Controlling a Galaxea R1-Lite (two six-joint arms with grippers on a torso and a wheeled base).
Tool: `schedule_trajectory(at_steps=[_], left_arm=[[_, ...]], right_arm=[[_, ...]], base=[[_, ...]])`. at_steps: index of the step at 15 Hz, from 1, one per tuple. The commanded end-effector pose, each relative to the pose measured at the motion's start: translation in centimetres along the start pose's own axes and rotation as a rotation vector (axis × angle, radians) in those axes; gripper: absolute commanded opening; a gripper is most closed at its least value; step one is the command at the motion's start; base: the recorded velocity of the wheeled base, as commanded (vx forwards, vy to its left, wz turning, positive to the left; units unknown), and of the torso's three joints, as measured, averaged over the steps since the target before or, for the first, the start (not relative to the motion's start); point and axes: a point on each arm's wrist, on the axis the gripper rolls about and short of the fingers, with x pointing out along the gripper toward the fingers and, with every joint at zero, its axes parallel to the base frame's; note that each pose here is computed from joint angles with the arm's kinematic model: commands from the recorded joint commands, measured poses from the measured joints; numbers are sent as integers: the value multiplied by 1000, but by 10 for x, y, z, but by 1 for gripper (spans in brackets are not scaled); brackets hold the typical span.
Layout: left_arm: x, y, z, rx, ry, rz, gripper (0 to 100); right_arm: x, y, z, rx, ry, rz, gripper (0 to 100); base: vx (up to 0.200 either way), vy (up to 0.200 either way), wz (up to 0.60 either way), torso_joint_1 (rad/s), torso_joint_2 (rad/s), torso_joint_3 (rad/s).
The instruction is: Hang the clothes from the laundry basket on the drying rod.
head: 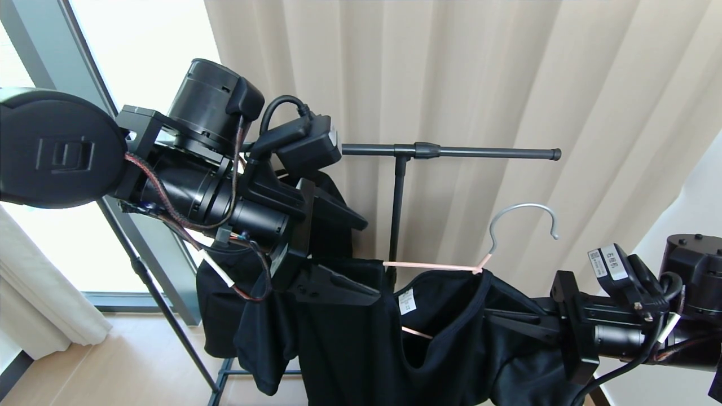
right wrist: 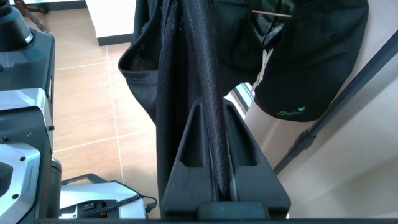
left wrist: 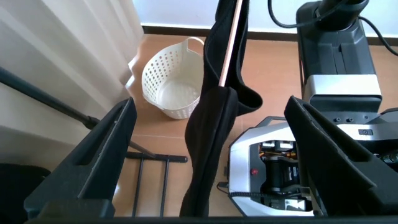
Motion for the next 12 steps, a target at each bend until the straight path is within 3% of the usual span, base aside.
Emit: schedule_trajectory(at_steps=[1,7,9,12], left_arm=[[3,0,0,3,3,-8,100],[7,-4,-2,43,27,-9,100],[8,-3,-4,86,35,-6,100],[10,-3,-12,128,110,42,100]], right_arm=[[0,0,-1,2,2,1,0],[1,-1,-1,2,2,0,0],[1,-1,0,1,1,-1,0],[0,0,1,-5,-3,-2,0]], base=[[0,0,0,0,0,0],[0,0,0,0,0,0],[0,0,0,0,0,0],[0,0,0,0,0,0]])
